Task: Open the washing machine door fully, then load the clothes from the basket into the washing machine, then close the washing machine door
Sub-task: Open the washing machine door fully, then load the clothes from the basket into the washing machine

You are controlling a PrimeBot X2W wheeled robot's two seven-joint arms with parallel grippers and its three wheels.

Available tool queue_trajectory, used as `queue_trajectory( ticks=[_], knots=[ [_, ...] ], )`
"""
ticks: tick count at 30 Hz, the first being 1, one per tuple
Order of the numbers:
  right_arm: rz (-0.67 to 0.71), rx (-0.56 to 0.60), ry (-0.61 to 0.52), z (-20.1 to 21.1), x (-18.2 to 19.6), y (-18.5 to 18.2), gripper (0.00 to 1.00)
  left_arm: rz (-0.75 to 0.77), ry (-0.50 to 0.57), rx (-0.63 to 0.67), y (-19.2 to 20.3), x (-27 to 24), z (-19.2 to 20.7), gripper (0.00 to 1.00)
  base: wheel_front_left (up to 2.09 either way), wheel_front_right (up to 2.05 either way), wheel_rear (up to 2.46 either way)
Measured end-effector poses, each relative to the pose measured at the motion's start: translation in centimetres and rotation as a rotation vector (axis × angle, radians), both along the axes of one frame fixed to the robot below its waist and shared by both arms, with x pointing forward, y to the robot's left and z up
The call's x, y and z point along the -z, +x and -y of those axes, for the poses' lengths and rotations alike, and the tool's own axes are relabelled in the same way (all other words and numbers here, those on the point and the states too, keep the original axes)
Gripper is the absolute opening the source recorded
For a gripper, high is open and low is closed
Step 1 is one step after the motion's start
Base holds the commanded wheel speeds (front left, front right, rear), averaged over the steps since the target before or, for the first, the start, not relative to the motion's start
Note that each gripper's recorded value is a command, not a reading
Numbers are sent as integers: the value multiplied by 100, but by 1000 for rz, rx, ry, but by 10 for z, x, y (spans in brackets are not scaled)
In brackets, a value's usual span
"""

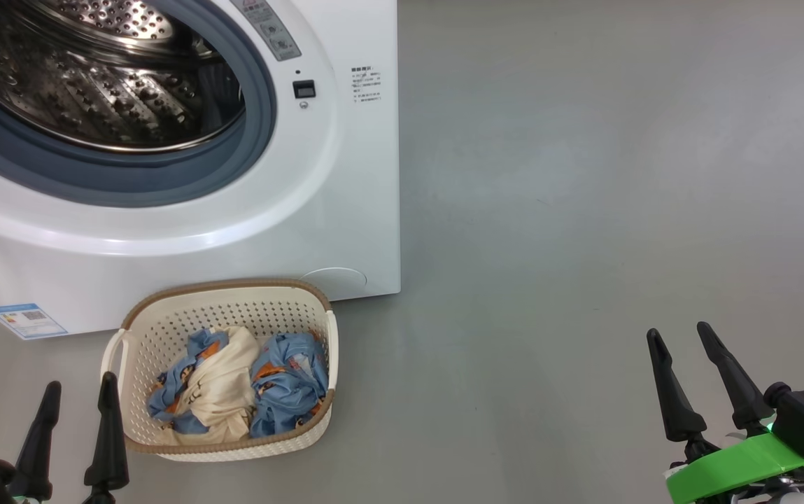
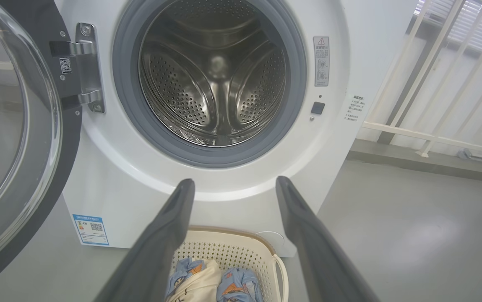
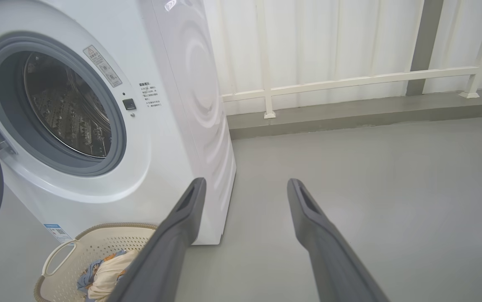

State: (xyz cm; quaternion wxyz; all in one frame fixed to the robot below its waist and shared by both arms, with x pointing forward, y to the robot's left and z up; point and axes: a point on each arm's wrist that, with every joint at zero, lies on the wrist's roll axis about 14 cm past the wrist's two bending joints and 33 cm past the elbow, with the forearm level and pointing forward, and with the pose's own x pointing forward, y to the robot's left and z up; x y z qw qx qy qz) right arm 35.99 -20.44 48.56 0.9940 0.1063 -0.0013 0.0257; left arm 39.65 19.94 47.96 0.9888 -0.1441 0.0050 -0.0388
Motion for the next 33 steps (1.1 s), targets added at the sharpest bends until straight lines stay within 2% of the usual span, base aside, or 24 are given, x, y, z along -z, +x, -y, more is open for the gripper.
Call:
queue_trajectory(
  ticks=[16,33],
  knots=[
    [-7,1,5,-1,3,2,100,-33,-33,7,-2,10,4,100,2,-7,5],
    [-18,4,11,-2,6,3,100,-38,-33,18,1,12,6,100,28,-115,87]
  ],
)
